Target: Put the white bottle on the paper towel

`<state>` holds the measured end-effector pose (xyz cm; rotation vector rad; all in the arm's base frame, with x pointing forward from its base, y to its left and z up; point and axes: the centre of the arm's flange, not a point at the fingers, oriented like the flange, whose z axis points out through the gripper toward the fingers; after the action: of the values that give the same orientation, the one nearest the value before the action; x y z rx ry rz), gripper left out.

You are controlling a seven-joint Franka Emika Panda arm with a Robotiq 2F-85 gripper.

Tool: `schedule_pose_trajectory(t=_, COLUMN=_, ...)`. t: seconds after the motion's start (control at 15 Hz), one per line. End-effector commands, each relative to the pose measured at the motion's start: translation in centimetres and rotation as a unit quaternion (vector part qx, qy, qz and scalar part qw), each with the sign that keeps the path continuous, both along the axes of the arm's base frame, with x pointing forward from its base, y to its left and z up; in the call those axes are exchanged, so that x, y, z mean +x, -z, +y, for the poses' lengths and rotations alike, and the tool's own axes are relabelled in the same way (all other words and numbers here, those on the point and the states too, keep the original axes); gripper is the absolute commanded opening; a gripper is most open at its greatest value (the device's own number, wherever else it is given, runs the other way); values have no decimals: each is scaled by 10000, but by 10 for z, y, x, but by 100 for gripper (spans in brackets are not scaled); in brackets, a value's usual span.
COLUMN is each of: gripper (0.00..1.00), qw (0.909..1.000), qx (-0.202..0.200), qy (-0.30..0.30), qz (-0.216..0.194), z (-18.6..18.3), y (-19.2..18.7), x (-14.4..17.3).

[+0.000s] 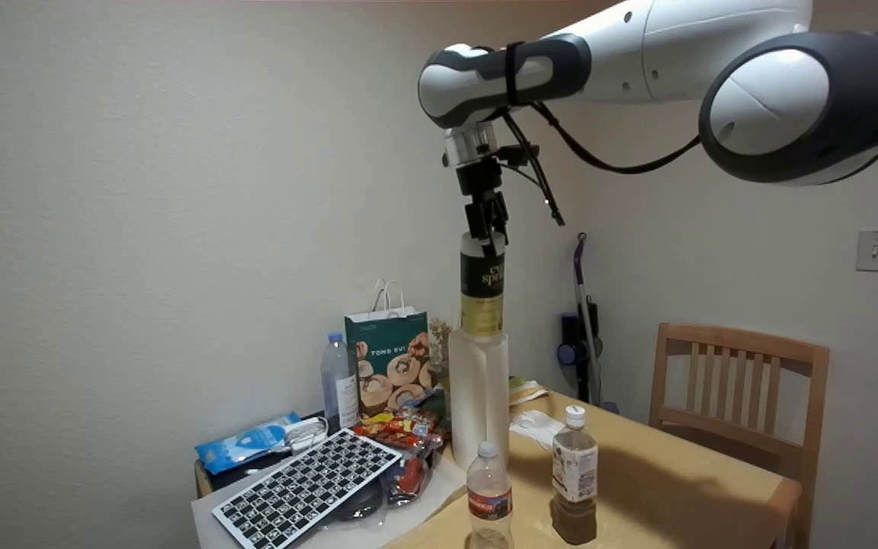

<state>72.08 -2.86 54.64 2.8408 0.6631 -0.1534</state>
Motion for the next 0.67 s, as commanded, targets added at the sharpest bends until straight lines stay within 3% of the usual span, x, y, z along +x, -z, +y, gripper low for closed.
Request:
schedule_pose_trajectory(t=0.0, gripper=60, qw=9997, qx=-158, qy=-207, qz=-4, z=-3, y=-25, x=26)
schedule_pose_trajectory(t=0.6, gripper=60, qw=9994, qx=-181, qy=-299, qz=53, z=-4, y=-28, x=38)
